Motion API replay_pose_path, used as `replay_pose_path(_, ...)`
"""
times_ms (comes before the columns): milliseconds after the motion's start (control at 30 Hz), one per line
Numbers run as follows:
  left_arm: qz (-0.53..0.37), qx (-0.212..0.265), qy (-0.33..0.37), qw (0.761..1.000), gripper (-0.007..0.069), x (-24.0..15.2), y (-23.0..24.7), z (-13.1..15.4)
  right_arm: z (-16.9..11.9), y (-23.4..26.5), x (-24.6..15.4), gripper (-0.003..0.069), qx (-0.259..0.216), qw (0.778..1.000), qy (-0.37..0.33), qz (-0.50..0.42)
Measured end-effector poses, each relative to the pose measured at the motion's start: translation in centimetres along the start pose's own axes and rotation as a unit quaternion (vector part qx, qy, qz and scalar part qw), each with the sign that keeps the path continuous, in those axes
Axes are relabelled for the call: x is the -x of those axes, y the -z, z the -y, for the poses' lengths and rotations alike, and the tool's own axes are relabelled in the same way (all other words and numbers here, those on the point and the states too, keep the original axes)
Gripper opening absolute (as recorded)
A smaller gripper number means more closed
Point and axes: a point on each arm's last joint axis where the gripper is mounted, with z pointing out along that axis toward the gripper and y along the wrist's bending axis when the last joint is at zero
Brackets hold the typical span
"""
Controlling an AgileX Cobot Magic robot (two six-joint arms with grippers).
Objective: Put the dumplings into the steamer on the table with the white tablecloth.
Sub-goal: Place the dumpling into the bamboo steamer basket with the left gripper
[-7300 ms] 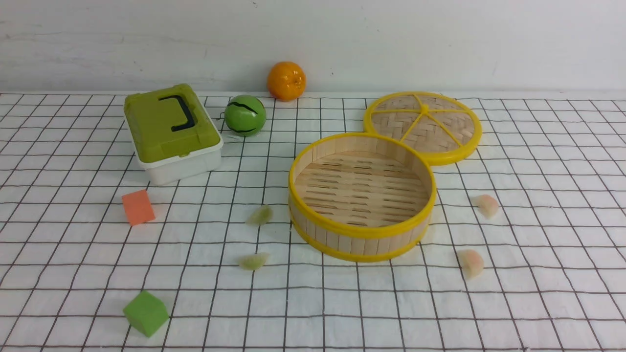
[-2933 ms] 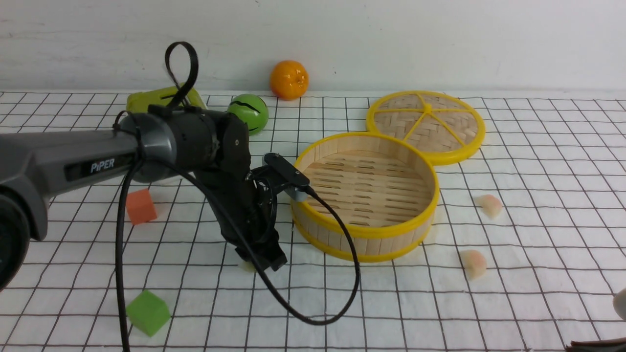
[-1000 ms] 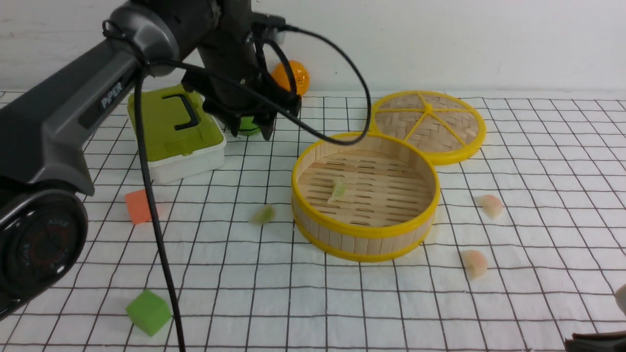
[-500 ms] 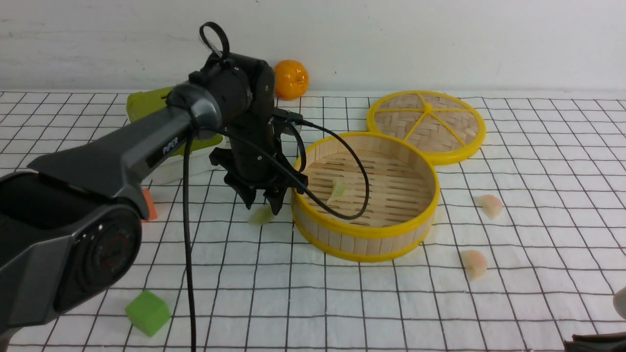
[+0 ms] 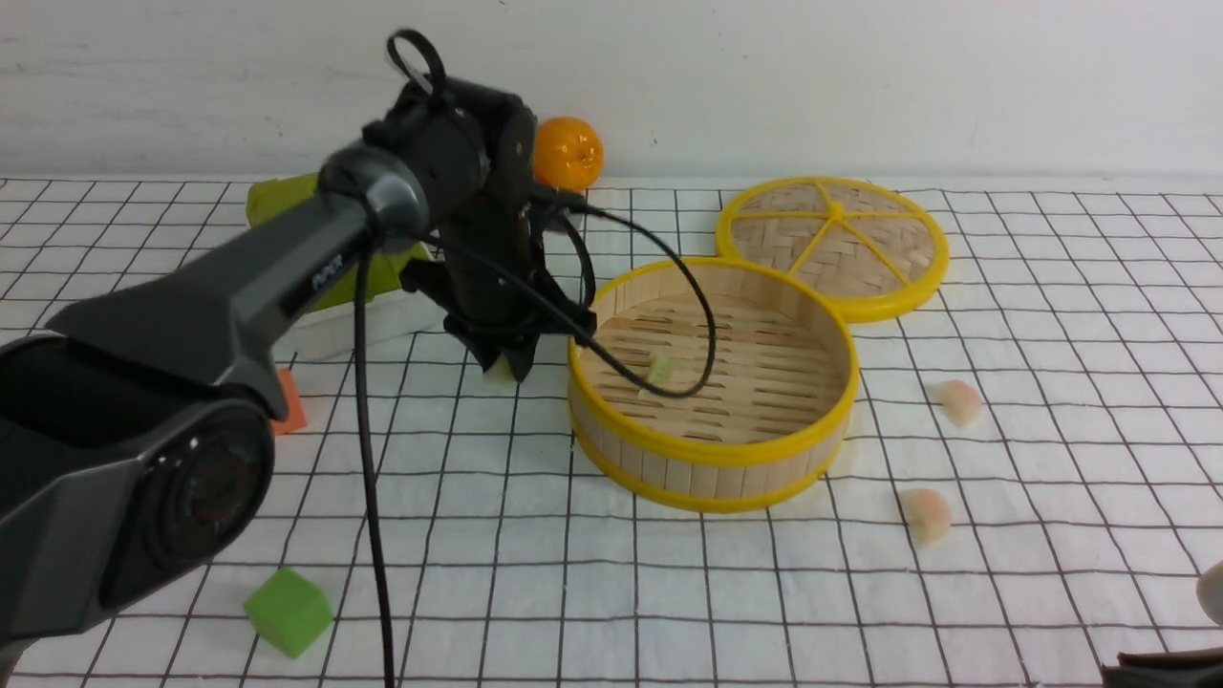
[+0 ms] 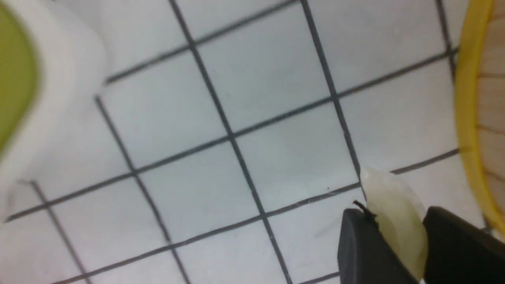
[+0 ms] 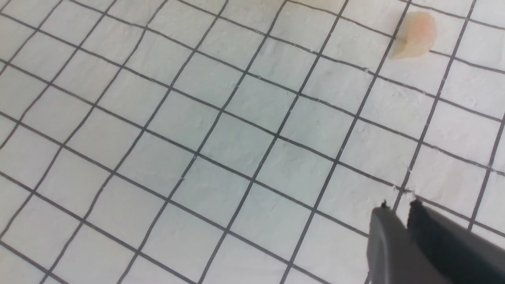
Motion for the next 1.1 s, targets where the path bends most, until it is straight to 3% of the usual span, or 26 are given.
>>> replay_pose_path(67,0.025,-0.011,0.015,1.0,0.0178,0.5,2.1,-0.1,0.0,0.0,0.0,0.0076,0.0,1.0,0.0,0.0)
replay_pose_path(167,0.077,-0.099,0.049,0.991,0.0178,1.3,7.1,1.5,0.0,0.0,0.0,0.0078,0.0,1.0,0.0,0.0)
replay_pose_path(200,0.077,-0.105,0.05,0.99,0.0178,1.3,7.2,1.6,0.0,0.0,0.0,0.0078,0.0,1.0,0.0,0.0)
replay_pose_path(233,0.08,-0.158,0.049,0.983,0.0178,1.3,8.1,3.5,0.0,0.0,0.0,0.0078,0.0,1.0,0.0,0.0)
replay_pose_path(333,0.077,-0.202,0.033,0.976,0.0178,1.2,7.2,7.3,0.0,0.0,0.0,0.0078,0.0,1.0,-0.001,0.001)
replay_pose_path(433,0.069,-0.205,0.018,0.976,0.0178,1.0,5.2,9.9,0.0,0.0,0.0,0.0079,0.001,1.0,-0.002,0.001)
replay_pose_path(500,0.058,-0.184,0.019,0.981,0.0178,0.7,2.8,11.4,0.0,0.0,0.0,0.0081,0.003,1.0,-0.005,0.002)
replay_pose_path(700,0.072,-0.13,0.056,0.987,0.0178,1.0,-0.3,11.2,-0.1,0.0,0.1,0.0086,0.009,1.0,-0.013,0.004)
replay_pose_path(933,0.077,-0.126,0.066,0.987,0.0191,1.0,-2.2,11.3,-0.2,0.0,0.1,0.0087,0.009,1.0,-0.016,0.005)
replay_pose_path(1100,0.07,-0.125,0.069,0.987,0.0304,0.9,-3.1,11.4,-0.2,0.0,0.1,0.0091,0.009,1.0,-0.016,0.005)
